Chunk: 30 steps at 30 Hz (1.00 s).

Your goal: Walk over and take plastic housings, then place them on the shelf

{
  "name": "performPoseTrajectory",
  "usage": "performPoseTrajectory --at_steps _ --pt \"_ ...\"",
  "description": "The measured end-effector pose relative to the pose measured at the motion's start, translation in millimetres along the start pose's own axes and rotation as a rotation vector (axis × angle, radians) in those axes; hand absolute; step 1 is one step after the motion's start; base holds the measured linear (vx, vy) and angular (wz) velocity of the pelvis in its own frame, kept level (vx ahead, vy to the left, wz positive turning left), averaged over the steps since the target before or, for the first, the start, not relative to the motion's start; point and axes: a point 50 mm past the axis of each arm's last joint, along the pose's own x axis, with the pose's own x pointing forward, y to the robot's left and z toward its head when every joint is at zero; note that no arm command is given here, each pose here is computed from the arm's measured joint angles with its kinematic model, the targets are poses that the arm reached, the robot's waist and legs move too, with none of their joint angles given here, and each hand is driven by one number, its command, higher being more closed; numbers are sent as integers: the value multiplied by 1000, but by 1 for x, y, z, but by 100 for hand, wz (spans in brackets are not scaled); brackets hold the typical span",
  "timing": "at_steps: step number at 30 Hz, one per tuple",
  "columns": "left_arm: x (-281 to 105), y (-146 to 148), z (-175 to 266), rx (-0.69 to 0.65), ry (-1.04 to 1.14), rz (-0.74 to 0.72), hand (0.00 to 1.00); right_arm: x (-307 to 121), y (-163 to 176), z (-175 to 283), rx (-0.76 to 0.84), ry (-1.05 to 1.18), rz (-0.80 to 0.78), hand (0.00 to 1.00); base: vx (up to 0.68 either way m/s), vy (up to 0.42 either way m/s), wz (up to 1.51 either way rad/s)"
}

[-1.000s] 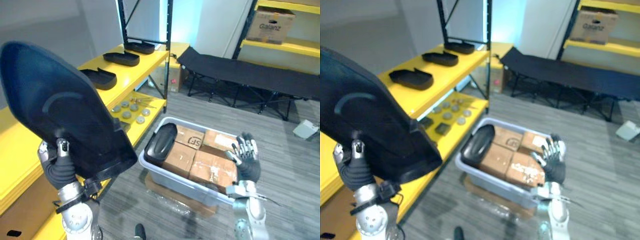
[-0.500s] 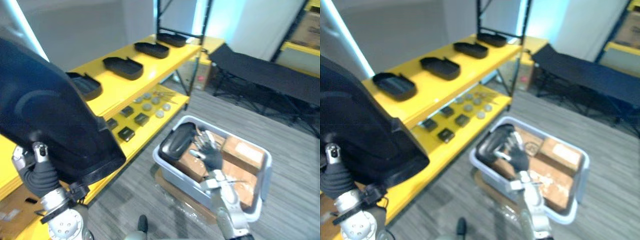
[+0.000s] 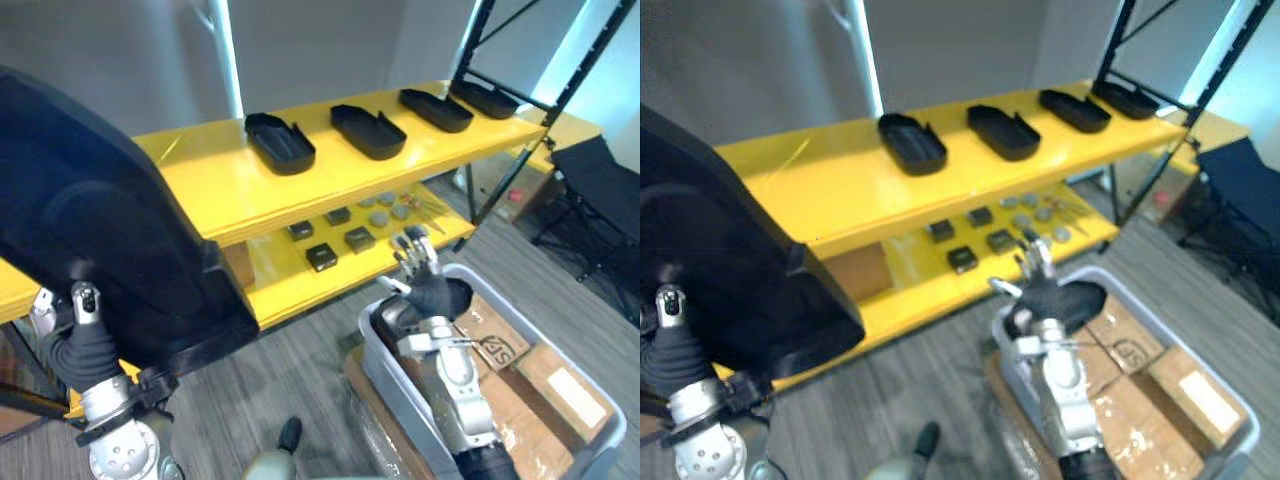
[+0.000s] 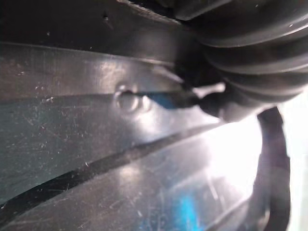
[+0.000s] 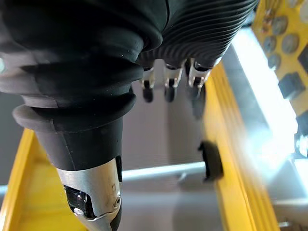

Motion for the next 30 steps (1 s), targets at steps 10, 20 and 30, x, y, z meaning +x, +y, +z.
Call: performPoseTrajectory --at_steps 10,20,30 --pt "-3 -10 -14 -43 61 -47 100 -18 -28 10 -17 -35 -59 0 -32 -45 65" --pt "-16 -9 -33 -64 171 -80 100 -33 -39 9 -99 -56 -142 0 46 42 71" --pt "1 -22 -27 -85 81 -122 100 -25 -40 12 -138 -113 -280 0 118 135 17"
